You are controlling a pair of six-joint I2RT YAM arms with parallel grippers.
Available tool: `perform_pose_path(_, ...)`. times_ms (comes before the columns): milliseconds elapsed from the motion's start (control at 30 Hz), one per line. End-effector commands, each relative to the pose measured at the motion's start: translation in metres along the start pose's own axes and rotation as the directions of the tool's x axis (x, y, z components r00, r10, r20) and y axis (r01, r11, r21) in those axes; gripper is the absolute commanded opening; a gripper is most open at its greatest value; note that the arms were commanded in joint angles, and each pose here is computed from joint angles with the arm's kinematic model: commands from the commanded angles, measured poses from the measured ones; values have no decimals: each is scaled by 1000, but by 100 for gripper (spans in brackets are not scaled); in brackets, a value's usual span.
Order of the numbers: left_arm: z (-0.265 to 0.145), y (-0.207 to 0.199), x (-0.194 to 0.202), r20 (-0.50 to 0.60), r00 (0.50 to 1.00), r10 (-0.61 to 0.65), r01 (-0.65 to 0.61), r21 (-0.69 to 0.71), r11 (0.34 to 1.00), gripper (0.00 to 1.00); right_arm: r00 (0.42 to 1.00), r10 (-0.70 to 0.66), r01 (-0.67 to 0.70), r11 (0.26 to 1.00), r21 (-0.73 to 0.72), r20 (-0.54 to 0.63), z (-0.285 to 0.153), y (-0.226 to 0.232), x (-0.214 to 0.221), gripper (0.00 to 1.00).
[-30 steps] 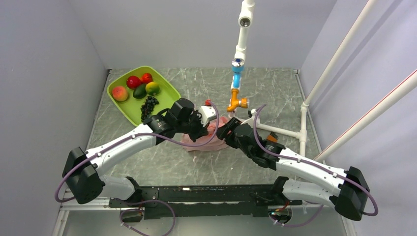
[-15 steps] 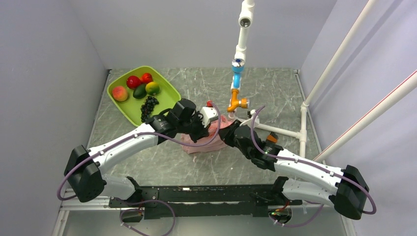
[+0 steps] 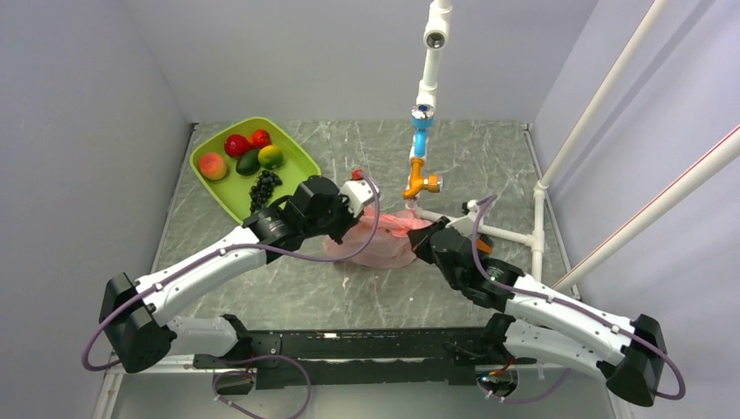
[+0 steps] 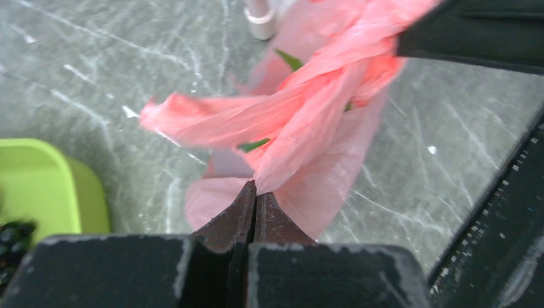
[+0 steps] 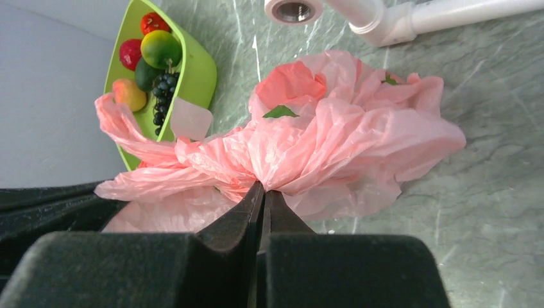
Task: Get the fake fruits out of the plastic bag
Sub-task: Untie the plastic bag at the center of the board.
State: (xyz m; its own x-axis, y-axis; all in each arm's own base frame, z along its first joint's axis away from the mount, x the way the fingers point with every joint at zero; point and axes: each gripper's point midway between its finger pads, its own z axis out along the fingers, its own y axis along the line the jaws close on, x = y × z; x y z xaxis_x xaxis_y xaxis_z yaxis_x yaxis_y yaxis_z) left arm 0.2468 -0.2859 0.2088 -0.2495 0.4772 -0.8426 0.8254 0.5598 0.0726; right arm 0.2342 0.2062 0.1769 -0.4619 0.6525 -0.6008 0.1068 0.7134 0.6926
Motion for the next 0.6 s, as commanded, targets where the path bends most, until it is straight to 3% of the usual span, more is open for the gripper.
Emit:
perform_pose_path(0, -13, 35, -9, 39, 999, -20, 27, -199, 980, 0, 996, -58, 52, 994, 93, 61, -10, -33, -17, 0)
perform_pose_path(200, -20, 49, -6, 50, 998, -41, 53, -290, 956, 0, 996, -85, 85, 996, 5, 22, -20, -38, -20, 0)
perform_pose_path(300, -28, 53, -10, 88, 996, -34, 59, -311, 949, 0, 997, -57, 49, 990, -132, -58, -18, -27, -16, 0)
perform_pose_path(467, -32, 37, -18, 146, 989, -7, 40, -224, 974, 0, 972, -117, 47, 946, -322, -202, -25, 1, -6, 0)
perform_pose_path(567, -32, 21, -25, 182, 983, 11, 14, -135, 991, 24, 964, -173, 89, 925, -369, -200, -31, 12, -8, 0)
